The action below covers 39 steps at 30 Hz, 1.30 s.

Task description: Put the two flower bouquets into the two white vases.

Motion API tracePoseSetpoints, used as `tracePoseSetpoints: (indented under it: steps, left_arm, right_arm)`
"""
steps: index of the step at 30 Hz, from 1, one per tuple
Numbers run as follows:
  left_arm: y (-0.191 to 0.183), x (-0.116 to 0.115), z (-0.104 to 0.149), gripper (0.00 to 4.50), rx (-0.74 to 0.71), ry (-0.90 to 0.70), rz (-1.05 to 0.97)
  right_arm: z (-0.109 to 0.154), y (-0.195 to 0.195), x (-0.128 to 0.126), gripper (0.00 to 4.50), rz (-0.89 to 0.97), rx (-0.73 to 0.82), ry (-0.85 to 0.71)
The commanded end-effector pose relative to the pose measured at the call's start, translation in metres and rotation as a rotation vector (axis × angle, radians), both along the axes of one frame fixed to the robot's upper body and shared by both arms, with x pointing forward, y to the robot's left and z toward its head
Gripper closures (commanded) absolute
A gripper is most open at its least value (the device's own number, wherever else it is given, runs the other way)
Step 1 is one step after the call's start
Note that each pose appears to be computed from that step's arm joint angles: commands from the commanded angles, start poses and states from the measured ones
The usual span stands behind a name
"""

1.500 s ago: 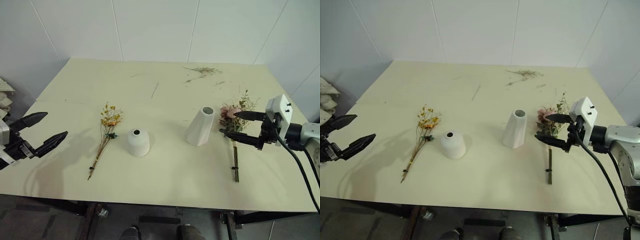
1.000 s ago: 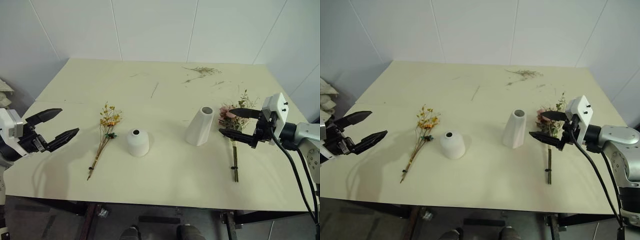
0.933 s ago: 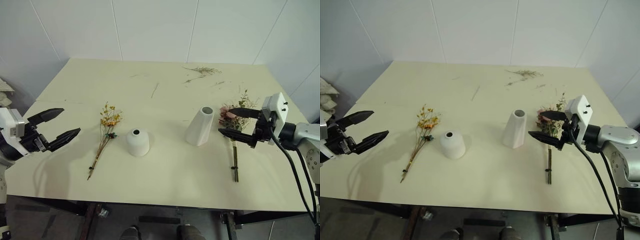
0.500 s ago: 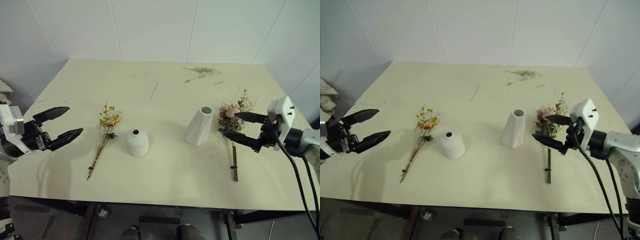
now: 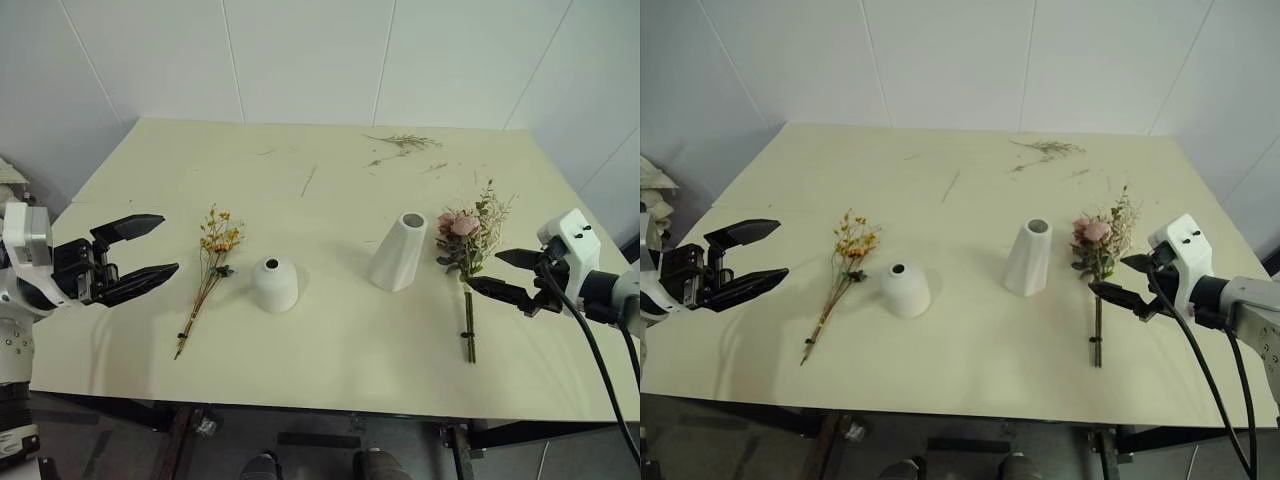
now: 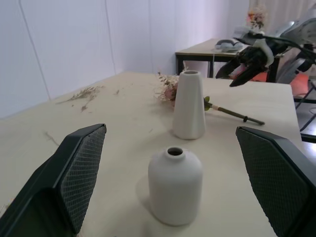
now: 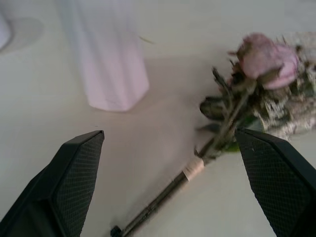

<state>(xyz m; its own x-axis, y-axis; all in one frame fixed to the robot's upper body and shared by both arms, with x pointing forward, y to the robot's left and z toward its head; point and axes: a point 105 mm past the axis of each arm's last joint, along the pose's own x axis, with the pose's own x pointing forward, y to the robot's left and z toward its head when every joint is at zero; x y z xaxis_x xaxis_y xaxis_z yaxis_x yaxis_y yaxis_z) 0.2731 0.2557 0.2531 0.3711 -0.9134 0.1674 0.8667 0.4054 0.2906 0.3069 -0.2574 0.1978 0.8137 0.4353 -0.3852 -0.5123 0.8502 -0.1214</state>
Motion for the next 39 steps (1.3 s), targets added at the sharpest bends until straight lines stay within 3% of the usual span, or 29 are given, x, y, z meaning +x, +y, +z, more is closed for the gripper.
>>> tracePoseSetpoints:
  steps: [1,14,26,29,39]
  left_arm:
    - [-0.001,-0.005,0.009,0.00,-0.007,-0.025,-0.050]
    - [-0.007,-0.006,0.013,0.00,-0.029,-0.006,-0.161]
    - [-0.005,-0.013,0.012,0.00,-0.028,-0.015,-0.123]
    - [-0.005,-0.014,0.012,0.00,-0.031,-0.017,-0.118]
    - [-0.005,-0.015,0.012,0.00,-0.040,-0.024,-0.121]
  right_arm:
    - [0.005,-0.003,0.003,0.03,-0.088,-0.044,0.014]
    - [-0.031,0.005,0.018,0.03,-0.301,-0.022,0.220]
    - [-0.048,0.010,0.043,0.03,-0.347,-0.048,0.234]
    - [-0.049,0.005,0.049,0.59,-0.393,-0.042,0.232]
    - [-0.045,0.006,0.053,3.95,-0.404,-0.032,0.200]
